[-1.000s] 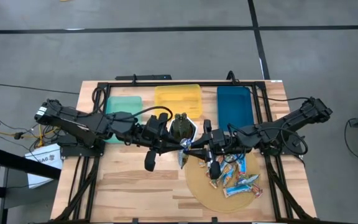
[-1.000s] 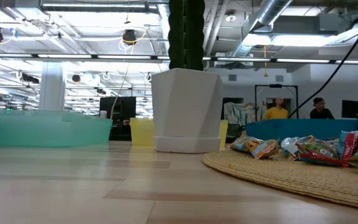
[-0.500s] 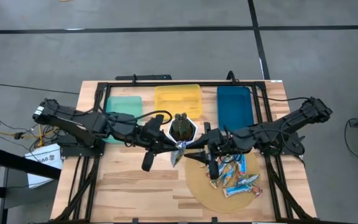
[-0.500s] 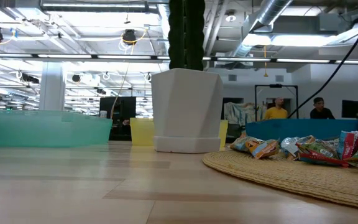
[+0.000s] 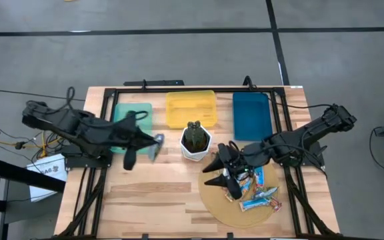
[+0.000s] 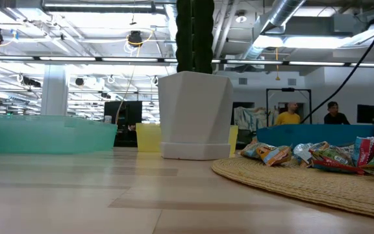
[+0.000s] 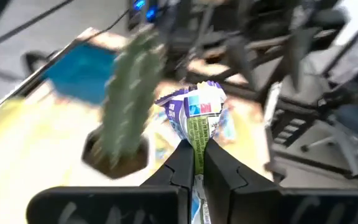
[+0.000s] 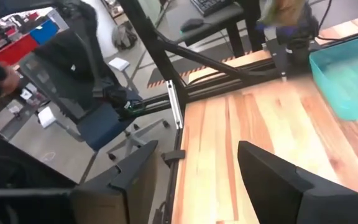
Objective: Pick and place Granola Bars by type
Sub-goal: Put the blue granola bar into the green bin
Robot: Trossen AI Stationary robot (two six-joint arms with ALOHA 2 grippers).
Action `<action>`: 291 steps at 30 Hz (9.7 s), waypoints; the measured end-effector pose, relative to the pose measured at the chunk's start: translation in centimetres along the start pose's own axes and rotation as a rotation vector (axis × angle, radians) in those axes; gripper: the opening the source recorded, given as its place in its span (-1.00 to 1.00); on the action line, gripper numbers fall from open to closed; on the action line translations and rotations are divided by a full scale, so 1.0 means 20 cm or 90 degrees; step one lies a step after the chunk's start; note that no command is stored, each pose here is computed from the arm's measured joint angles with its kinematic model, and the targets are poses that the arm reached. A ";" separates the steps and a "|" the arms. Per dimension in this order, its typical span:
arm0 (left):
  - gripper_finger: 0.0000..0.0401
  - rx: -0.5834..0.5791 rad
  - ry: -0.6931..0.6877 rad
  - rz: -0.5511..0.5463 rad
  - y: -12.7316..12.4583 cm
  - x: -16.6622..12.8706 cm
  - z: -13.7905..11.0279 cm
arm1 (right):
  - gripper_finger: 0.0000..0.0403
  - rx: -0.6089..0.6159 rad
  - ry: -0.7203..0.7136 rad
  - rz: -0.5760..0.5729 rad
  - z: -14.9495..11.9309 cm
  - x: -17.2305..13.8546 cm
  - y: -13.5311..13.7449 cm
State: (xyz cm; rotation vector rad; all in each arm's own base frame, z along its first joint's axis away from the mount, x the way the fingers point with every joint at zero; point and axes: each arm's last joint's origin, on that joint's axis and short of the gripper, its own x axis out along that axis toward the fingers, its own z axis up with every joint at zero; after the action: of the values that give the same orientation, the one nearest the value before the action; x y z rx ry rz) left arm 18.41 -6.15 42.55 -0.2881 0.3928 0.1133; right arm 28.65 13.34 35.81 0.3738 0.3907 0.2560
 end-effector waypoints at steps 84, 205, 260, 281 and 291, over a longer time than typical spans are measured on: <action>-0.90 0.414 0.690 0.152 0.54 0.45 -0.92 | -0.14 -0.009 0.111 -0.073 -0.08 -0.01 -0.07; -0.78 -0.013 -0.255 -0.335 0.23 -0.04 -0.11 | -0.96 -0.046 0.898 -0.296 -1.25 -0.17 -0.05; -0.78 -0.045 -0.264 -0.303 0.20 -0.04 -0.12 | -1.00 0.148 -0.104 0.083 -0.25 -0.26 0.02; -0.68 -0.047 -0.234 -0.217 0.06 0.18 -0.09 | -1.00 -0.009 -0.167 -0.042 0.08 0.07 -0.05; -0.31 -0.020 -0.231 -0.220 -0.01 0.23 -0.02 | -1.00 -0.018 -0.197 -0.072 0.19 0.13 -0.11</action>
State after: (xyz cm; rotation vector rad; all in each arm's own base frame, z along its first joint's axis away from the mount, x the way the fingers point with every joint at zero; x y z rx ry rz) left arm 22.45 -6.28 40.43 -0.3546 -0.0225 -0.1659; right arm 32.94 11.00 37.27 0.3552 0.1039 0.0900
